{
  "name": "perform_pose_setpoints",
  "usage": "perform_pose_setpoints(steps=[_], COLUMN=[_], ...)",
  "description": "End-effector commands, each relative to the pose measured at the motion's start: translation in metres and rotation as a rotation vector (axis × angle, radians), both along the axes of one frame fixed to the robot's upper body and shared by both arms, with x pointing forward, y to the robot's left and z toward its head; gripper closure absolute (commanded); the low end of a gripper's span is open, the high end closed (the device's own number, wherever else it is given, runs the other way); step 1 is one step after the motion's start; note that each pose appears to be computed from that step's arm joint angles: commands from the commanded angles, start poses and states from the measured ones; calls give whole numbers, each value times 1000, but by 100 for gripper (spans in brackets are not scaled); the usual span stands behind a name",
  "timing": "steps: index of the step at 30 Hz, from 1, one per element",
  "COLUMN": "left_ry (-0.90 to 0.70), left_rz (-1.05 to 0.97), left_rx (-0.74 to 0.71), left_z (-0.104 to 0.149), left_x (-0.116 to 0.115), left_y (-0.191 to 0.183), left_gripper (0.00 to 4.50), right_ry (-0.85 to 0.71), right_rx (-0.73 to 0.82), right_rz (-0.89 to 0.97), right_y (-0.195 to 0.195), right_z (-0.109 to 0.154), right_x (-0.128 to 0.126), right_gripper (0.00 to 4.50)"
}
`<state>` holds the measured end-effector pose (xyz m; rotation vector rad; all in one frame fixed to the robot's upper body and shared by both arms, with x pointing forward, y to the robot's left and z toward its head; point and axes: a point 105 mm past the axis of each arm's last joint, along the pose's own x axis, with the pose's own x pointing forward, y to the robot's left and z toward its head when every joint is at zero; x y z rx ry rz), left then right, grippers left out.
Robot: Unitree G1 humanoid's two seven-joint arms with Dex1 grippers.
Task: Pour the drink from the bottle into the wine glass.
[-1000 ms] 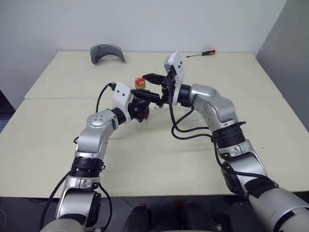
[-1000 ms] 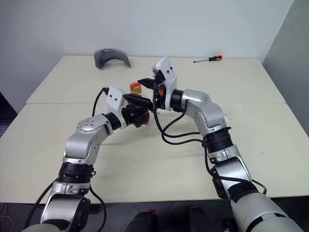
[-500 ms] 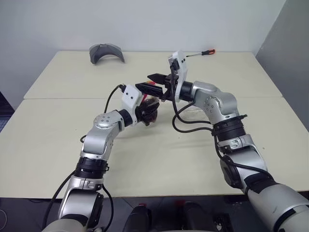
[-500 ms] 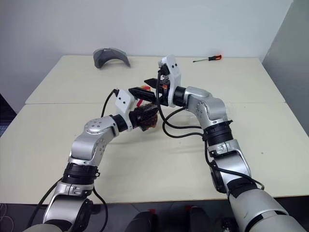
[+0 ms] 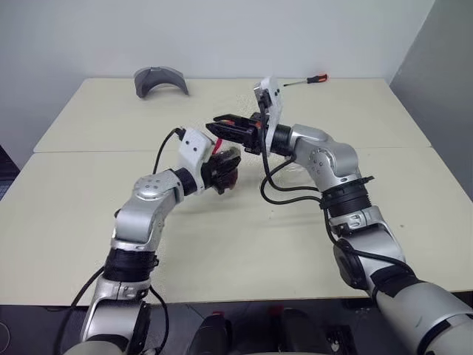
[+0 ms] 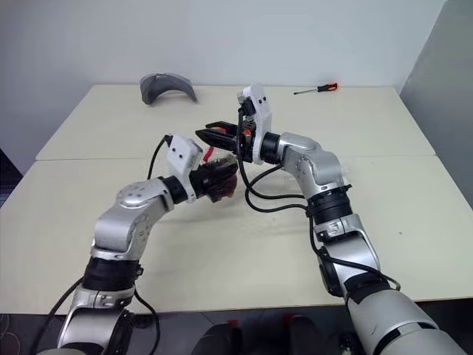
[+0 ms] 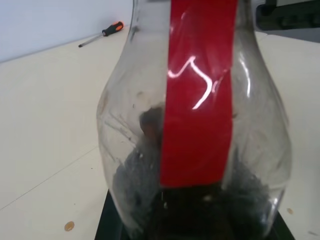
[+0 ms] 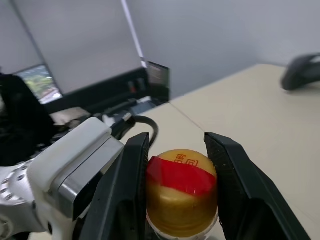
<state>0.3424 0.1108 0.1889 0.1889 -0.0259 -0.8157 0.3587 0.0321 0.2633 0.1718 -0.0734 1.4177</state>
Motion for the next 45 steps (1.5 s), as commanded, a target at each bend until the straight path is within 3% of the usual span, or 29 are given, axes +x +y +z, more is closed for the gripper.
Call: perform_pose_setpoints(steps=[1,4,7,13,16,17,21,27,31,39,42,45], left_ry=[-53,8,56,82,70,68,28,-18,-37,-56,-55,-55], left_rz=[-262,-403,-425,-357,-286,-250,-142,-122,-147,-168,-168,-166], left_rx=[-38,-41,-37,-29,-46,-58,-83,-81,-74,-65,-61,-60], left_z=[27,27,23,14,17,18,20,27,29,31,30,30], left_x=[-56,-101,-118,-112,-97,-91,-66,-38,-29,-23,-24,-24], left_y=[-28,-35,-34,-25,-17,-13,-5,-6,-11,-15,-13,-12], left_gripper=[361,365,369,370,371,371,371,371,371,371,371,371], right_ry=[-130,-86,-116,-107,-49,-34,-58,-143,-169,-150,-142,-135], right_rx=[62,-71,-106,-78,-59,-53,-48,-25,4,39,12,4], right_rz=[432,701,711,604,501,460,303,90,-39,-84,-45,-34], right_y=[1,-6,-6,-14,-36,-43,-52,-32,-17,-7,-6,-6], right_z=[45,31,26,33,38,39,36,38,43,46,39,37], right_x=[-64,-91,-86,-71,-67,-67,-67,-56,-39,-28,-31,-32], right_gripper=[306,306,306,113,5,0,0,0,0,0,56,159])
